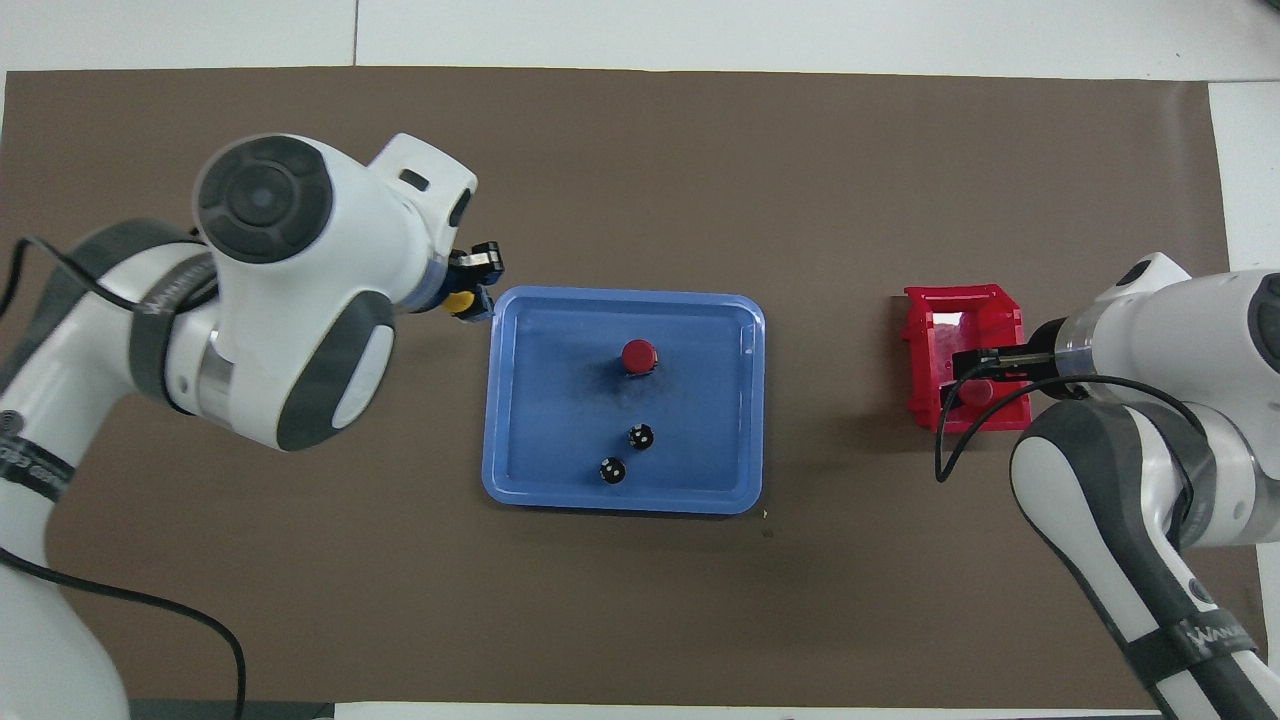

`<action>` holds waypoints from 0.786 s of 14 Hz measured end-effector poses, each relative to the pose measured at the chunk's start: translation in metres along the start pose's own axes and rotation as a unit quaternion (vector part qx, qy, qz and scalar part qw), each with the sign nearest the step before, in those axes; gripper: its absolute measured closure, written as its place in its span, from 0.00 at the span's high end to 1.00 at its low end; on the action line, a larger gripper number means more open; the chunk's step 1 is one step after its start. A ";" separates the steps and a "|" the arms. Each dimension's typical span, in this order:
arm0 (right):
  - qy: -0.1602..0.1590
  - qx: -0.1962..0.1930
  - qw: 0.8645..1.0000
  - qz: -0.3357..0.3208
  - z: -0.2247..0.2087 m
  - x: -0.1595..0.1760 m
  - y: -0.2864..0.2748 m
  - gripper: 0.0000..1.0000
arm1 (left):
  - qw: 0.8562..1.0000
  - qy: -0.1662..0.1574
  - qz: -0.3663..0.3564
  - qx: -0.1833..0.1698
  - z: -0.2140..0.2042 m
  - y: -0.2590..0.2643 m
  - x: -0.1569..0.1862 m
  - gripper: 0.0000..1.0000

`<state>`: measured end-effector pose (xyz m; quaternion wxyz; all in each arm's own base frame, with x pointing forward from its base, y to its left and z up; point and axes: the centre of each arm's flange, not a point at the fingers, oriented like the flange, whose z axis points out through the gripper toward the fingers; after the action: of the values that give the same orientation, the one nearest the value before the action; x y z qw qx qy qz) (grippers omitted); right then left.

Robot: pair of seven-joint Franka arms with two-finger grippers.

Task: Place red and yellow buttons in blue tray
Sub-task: 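Place a yellow button with the left gripper while the right gripper grasps red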

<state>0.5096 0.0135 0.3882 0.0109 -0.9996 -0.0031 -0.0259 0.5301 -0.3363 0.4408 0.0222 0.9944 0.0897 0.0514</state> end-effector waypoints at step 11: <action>-0.013 0.000 1.000 -0.019 0.040 -0.010 0.004 0.73 | 0.999 -0.028 0.001 0.019 0.075 0.055 -0.050 0.59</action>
<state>0.5013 0.0103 0.3480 0.0102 -0.9996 -0.0219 -0.0130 0.4992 -0.4024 0.3638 0.0055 0.9958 0.0886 0.0223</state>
